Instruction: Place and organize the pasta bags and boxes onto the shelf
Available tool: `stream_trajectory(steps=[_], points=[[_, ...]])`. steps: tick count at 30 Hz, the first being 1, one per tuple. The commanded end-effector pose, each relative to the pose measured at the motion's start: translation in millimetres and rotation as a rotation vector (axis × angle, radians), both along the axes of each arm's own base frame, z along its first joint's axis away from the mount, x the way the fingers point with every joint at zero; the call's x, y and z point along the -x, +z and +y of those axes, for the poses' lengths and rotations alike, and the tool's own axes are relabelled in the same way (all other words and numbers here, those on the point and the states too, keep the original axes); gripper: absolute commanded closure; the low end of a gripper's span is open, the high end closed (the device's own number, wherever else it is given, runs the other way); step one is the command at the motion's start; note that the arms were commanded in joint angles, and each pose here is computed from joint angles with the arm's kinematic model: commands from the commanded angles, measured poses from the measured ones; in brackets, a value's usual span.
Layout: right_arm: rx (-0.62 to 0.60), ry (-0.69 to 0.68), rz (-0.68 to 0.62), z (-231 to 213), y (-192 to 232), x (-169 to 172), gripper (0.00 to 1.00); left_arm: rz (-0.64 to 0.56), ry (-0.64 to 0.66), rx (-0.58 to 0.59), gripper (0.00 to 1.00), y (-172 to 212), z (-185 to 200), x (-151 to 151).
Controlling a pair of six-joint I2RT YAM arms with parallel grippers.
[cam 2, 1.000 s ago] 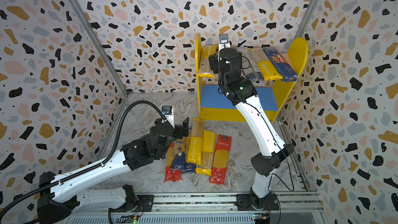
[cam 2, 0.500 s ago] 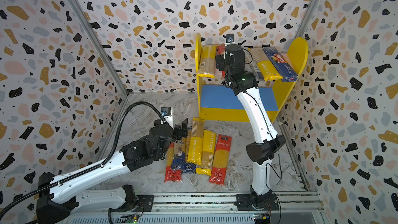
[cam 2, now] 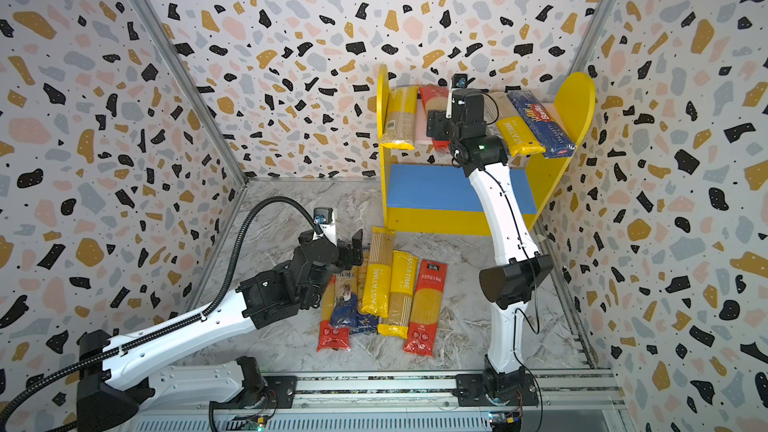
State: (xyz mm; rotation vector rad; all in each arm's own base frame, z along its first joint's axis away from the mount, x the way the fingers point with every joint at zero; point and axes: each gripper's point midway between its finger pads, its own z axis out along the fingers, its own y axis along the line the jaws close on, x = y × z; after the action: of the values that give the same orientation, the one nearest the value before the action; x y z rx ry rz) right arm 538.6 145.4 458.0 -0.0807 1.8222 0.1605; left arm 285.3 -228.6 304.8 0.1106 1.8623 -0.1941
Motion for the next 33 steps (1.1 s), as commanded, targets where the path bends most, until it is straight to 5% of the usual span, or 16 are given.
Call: stream_trajectory(steps=[1,33], points=[[-0.053,0.065,0.084,12,-17,6,0.15,-0.016,0.007,0.016,0.04,2,-1,-5],[-0.096,0.269,0.153,102,-54,3,0.16,-0.018,0.037,0.027,0.04,-6,30,1]])
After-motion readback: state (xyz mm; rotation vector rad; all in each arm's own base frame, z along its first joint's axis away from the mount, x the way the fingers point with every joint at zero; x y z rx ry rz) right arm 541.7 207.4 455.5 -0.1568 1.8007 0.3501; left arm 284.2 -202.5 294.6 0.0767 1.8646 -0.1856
